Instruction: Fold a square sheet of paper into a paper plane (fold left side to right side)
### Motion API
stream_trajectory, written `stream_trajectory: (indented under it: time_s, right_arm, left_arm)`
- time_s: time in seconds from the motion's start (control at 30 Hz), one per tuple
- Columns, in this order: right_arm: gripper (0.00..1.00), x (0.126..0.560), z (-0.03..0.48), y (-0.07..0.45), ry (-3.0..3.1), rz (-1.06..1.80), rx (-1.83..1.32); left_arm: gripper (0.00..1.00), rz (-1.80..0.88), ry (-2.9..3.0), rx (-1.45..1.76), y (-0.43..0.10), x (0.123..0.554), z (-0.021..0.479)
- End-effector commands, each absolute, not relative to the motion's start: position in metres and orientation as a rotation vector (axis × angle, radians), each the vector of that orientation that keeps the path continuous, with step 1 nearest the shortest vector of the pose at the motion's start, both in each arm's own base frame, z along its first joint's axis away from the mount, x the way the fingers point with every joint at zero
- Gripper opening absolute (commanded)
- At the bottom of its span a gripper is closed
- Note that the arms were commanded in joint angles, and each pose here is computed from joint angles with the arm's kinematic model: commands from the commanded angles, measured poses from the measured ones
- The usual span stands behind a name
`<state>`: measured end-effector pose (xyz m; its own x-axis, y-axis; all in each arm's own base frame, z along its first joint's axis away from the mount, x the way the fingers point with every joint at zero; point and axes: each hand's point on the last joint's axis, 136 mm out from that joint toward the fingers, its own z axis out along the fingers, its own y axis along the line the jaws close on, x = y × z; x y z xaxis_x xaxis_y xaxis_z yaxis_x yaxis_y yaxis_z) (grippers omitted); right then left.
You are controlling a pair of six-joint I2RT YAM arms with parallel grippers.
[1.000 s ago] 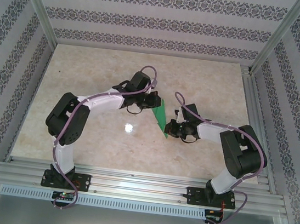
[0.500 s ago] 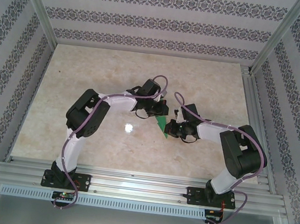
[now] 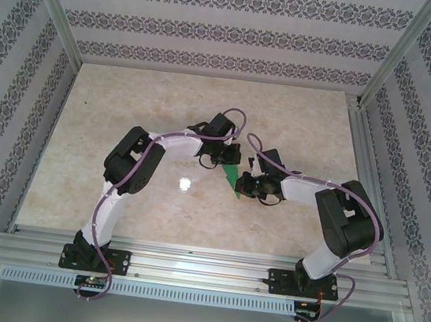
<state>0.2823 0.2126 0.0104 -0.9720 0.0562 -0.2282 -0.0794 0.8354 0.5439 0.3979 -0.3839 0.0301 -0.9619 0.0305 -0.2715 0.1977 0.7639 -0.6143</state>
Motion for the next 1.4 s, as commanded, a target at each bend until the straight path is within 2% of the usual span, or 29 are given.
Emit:
stream_trajectory:
  time_s: [0.0,0.37,0.83,1.37]
  right_arm:
    - [0.06,0.232,-0.037,0.179,3.031,0.577,-0.008]
    - [0.06,0.227,-0.038,0.177,3.054,0.525,-0.033]
    - [0.06,0.220,-0.042,0.175,3.077,0.513,-0.033]
    - [0.06,0.217,-0.041,0.172,3.080,0.500,-0.041]
  left_arm:
    - [0.00,-0.842,2.758,0.203,-0.368,0.407,0.012]
    - [0.00,-0.760,2.736,0.202,-0.370,0.434,0.007]
    - [0.00,-0.776,2.701,0.042,-0.337,0.486,-0.001]
    - [0.00,-0.666,2.724,-0.043,-0.302,0.525,-0.015]
